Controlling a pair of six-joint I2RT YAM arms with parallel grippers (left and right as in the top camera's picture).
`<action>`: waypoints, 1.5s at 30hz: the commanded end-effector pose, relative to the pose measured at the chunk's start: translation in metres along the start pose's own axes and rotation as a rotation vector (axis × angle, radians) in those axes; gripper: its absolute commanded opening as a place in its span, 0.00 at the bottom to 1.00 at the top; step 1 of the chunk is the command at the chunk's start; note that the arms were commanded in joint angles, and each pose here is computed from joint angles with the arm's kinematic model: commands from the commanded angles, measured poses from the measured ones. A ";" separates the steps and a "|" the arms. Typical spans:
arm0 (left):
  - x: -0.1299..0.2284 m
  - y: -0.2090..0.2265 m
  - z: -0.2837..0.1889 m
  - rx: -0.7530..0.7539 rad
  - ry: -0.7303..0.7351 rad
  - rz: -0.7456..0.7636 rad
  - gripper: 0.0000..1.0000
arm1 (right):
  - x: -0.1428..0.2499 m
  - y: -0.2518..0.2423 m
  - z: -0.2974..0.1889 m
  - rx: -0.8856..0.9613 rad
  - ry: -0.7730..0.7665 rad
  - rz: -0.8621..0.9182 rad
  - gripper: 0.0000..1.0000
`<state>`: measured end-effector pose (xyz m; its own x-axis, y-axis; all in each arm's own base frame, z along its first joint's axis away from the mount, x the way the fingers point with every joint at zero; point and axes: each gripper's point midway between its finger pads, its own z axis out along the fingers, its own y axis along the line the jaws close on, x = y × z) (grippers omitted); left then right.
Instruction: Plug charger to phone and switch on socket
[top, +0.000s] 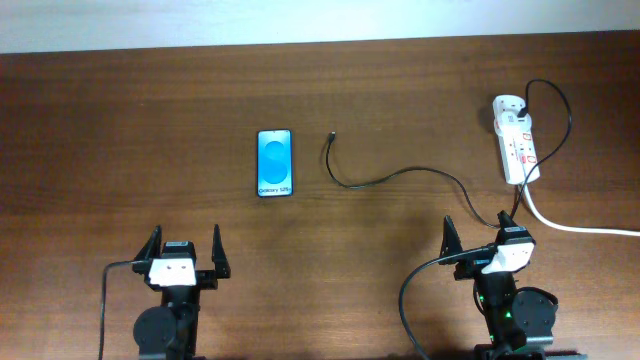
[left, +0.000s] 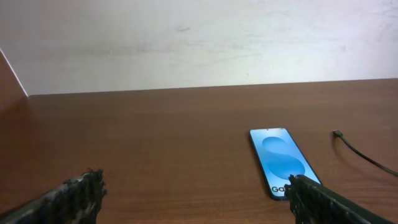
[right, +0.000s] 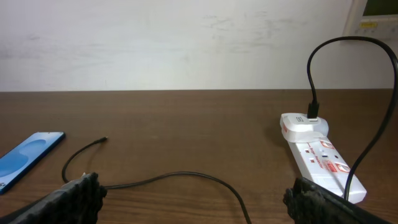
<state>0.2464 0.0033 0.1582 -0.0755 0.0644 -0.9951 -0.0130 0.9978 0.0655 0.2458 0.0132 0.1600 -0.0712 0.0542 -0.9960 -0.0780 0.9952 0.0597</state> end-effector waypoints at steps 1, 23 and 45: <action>0.002 0.003 0.000 -0.017 0.005 0.016 0.99 | 0.002 0.001 0.000 -0.004 0.003 0.004 0.98; -0.031 -0.032 -0.005 0.197 -0.125 -0.058 0.99 | 0.002 0.001 0.000 -0.004 0.003 0.004 0.98; -0.053 -0.040 0.010 0.257 -0.073 -0.068 0.99 | 0.002 0.001 0.000 -0.004 0.003 0.004 0.98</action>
<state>0.2566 -0.0354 0.1851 -0.0340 -0.0011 -0.9994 0.2074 0.9782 -0.0081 0.2458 0.0132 0.1600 -0.0711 0.0538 -0.9960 -0.0780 0.9952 0.0593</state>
